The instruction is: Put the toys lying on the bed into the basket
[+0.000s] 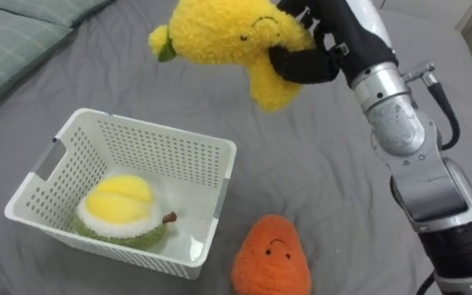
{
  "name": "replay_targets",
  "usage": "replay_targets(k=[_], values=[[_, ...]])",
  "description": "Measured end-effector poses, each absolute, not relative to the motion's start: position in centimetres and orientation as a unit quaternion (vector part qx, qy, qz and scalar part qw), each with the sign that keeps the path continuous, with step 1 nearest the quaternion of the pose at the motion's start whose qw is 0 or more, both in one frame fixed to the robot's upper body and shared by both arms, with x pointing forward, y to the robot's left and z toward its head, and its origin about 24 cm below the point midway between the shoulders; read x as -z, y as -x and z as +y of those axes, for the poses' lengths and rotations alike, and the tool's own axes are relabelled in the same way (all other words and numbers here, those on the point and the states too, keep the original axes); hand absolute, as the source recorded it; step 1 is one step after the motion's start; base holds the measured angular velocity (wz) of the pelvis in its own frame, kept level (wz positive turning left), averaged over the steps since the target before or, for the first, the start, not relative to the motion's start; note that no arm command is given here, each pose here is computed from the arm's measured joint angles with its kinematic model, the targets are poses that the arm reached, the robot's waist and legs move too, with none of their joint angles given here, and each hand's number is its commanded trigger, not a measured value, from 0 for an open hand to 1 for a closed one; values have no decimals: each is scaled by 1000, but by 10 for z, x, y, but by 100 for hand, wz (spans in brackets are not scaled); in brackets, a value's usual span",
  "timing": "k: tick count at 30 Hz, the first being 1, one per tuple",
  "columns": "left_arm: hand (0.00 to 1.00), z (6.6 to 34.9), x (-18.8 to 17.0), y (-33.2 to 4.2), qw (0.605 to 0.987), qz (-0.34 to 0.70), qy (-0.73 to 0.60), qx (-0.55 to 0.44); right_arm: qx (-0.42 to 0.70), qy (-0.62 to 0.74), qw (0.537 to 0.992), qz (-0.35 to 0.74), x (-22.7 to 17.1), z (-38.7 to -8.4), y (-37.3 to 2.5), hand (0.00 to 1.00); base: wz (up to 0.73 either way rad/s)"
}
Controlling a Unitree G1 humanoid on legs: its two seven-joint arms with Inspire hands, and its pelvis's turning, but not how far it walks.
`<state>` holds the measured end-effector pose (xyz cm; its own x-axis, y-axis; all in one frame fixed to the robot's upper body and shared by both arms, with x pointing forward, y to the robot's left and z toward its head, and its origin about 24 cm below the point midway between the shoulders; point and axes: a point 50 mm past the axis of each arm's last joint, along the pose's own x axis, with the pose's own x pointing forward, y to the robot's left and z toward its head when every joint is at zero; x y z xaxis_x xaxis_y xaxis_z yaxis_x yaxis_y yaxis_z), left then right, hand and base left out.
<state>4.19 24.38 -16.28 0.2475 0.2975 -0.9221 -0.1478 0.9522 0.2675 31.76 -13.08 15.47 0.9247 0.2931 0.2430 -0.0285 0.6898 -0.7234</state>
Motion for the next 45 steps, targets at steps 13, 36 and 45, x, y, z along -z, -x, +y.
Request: replay_targets(k=[13,36,45], values=[[0,244,162,-45,779,608,-79,-131,-177,405,888,-127,-132,-96,-312,100,17],[0,244,155,-63,796,582,-123,-109,-204,416,885,-41,-90,-95,-313,0,4],[0,239,156,-66,799,580,-113,-111,-209,408,888,-29,-85,-98,-310,0,0]])
